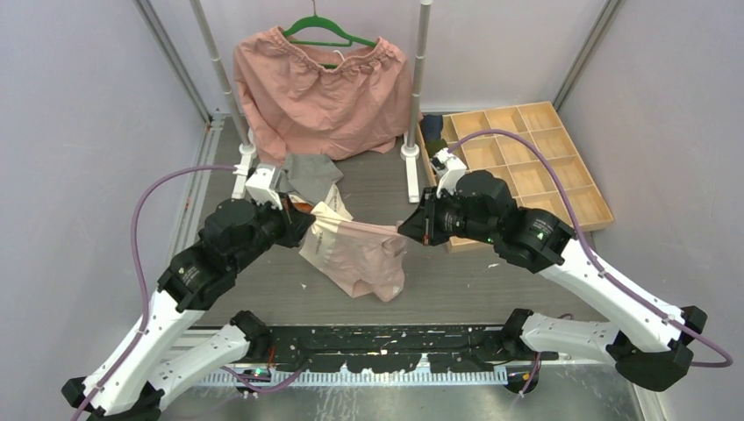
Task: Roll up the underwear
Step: Flatten out the underwear at the center of the board.
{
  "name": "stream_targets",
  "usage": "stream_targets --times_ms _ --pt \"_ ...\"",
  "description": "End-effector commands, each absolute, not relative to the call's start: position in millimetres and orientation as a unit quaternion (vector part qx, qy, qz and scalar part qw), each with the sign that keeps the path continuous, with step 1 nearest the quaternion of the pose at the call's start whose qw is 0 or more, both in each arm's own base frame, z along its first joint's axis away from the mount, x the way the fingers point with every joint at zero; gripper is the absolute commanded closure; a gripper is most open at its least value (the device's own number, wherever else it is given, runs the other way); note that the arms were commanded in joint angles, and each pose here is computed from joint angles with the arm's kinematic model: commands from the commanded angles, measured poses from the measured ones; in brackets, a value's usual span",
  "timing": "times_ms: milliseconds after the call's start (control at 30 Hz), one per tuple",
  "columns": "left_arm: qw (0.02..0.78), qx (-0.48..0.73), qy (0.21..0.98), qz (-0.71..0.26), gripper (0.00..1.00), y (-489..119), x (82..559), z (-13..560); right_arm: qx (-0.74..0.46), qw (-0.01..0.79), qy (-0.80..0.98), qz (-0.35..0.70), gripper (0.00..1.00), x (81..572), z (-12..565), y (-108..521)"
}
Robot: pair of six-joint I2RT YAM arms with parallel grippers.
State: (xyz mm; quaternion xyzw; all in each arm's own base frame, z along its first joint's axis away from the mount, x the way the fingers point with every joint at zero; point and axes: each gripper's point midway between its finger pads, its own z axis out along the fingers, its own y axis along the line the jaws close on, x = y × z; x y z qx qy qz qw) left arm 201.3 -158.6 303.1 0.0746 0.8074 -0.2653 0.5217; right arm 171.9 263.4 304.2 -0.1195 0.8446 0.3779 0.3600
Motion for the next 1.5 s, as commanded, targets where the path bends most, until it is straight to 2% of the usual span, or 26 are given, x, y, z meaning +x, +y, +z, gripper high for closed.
stream_targets --times_ms 0,267,400,533,667,733,800,833,867,933,1067,1167,1267,1467 --pt "0.550 0.066 0.796 -0.245 0.99 -137.0 194.0 318.4 -0.155 0.340 0.841 0.390 0.99 152.5 314.3 273.0" --pt "0.548 0.079 0.789 -0.267 0.99 -124.8 164.9 341.1 -0.190 0.355 0.820 0.408 0.99 114.5 341.5 302.9" --pt "0.551 0.077 0.790 -0.260 0.99 -124.4 168.6 349.3 -0.168 0.367 0.824 0.398 0.99 114.6 339.0 297.1" --pt "0.508 0.098 0.825 -0.227 0.99 -152.3 204.1 308.5 -0.116 0.407 0.849 0.317 0.99 145.8 304.3 269.5" --pt "0.464 0.120 0.849 -0.223 0.99 -205.2 257.8 241.3 -0.074 0.375 0.892 0.240 0.99 179.3 235.1 239.0" --pt "0.466 0.121 0.844 -0.236 0.83 -233.7 288.3 214.7 -0.045 0.353 0.914 0.195 0.85 195.8 192.9 215.6" --pt "0.428 0.118 0.872 -0.206 0.58 -248.5 312.2 162.8 -0.014 0.335 0.931 0.145 0.60 211.6 157.8 188.4" --pt "0.414 0.115 0.881 -0.196 0.46 -254.0 321.2 151.7 -0.009 0.331 0.935 0.124 0.51 214.8 147.1 179.9" --pt "0.399 0.113 0.890 -0.187 0.39 -258.2 326.4 141.9 -0.007 0.334 0.937 0.106 0.44 217.6 141.9 173.5" --pt "0.390 0.100 0.898 -0.180 0.33 -259.3 329.2 135.4 -0.007 0.344 0.935 0.088 0.36 221.6 142.1 166.5" --pt "0.416 0.055 0.894 -0.154 0.21 -231.8 320.4 145.7 -0.021 0.371 0.922 0.105 0.28 230.1 162.3 172.9" --pt "0.411 0.025 0.902 -0.129 0.20 -201.3 296.6 146.0 -0.051 0.369 0.919 0.128 0.27 234.7 168.9 188.2" --pt "0.403 0.002 0.904 -0.140 0.23 -182.6 268.2 141.1 -0.083 0.352 0.917 0.165 0.34 239.2 167.6 214.0" --pt "0.379 0.013 0.890 -0.254 0.52 -189.5 214.4 127.5 -0.113 0.320 0.915 0.218 0.60 258.2 149.9 263.4"
